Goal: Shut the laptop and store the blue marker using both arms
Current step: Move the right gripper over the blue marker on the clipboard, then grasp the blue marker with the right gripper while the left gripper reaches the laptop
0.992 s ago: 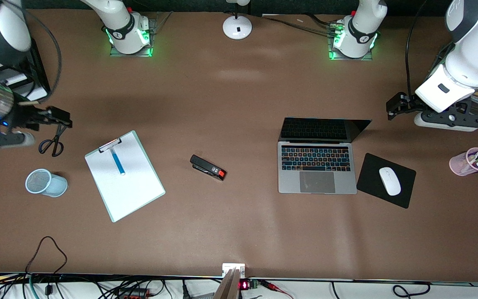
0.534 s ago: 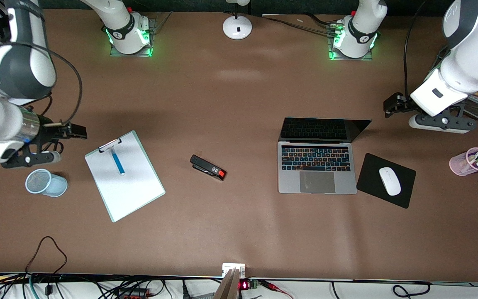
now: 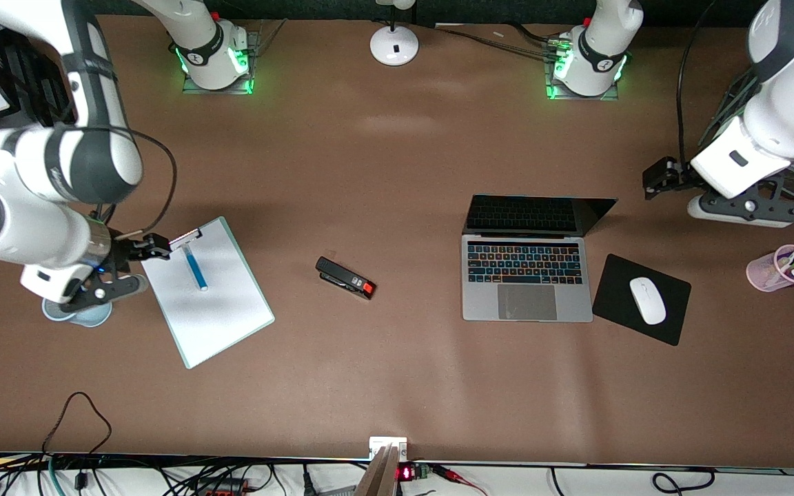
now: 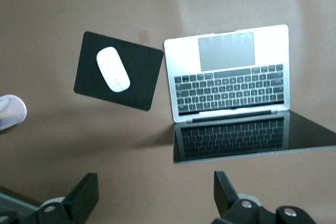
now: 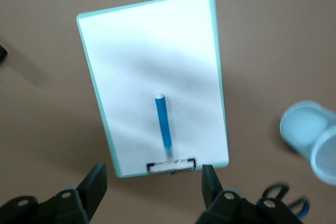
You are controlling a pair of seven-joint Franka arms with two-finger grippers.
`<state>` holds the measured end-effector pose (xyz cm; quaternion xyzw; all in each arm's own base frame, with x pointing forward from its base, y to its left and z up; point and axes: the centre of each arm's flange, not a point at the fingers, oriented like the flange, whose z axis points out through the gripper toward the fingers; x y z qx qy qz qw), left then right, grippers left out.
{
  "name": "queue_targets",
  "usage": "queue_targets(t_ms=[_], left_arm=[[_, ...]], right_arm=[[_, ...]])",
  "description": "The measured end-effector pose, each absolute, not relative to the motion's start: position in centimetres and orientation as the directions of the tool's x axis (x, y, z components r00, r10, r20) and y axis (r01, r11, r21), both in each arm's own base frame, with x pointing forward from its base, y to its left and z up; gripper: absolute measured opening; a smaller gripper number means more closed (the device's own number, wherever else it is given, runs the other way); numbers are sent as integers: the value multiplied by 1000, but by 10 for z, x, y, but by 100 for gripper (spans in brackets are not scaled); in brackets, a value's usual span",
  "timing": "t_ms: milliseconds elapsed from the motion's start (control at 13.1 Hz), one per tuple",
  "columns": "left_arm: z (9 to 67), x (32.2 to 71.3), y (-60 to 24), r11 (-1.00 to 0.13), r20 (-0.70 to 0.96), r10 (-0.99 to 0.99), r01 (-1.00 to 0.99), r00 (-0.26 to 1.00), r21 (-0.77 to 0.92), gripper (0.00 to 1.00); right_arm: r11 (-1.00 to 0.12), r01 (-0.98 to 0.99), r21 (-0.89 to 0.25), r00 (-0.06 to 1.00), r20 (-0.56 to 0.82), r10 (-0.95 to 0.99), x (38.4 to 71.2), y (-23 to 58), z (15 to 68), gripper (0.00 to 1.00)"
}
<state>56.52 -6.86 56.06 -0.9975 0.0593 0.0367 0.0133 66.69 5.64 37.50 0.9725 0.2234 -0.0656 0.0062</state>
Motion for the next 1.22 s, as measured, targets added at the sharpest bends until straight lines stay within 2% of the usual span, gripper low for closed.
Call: queue_targets(t_ms=[76,153,305,534,763,1068,1221], left_arm=[[566,562,-71,-992,-95,-121,-124,988,-22,96],[571,559,-73,-992,-112,-124,-128,986,-22,87],[573,555,-76,-991,-135,-129,-132,982,-15,64],[568,542,-90,-989,-226,-148,-147,963,24,30],[562,537,-101,-992,-265,-123,-110,956,65,1],[532,527,-117,-990,-330,-80,-37,941,135,1],[511,519,-137,-993,-328,-44,-4,944,121,1]], right_arm=[[-880,475,-18,872,-129,473,671,57,359,76],[-867,497,-16,859,-128,495,673,57,345,76],[-854,521,-4,848,-108,518,675,59,325,62],[-823,569,11,821,-65,567,667,66,291,58],[-797,604,18,797,-35,604,653,79,258,51],[-788,615,22,789,-33,614,649,79,239,49],[-793,609,26,793,-31,608,650,74,234,44]])
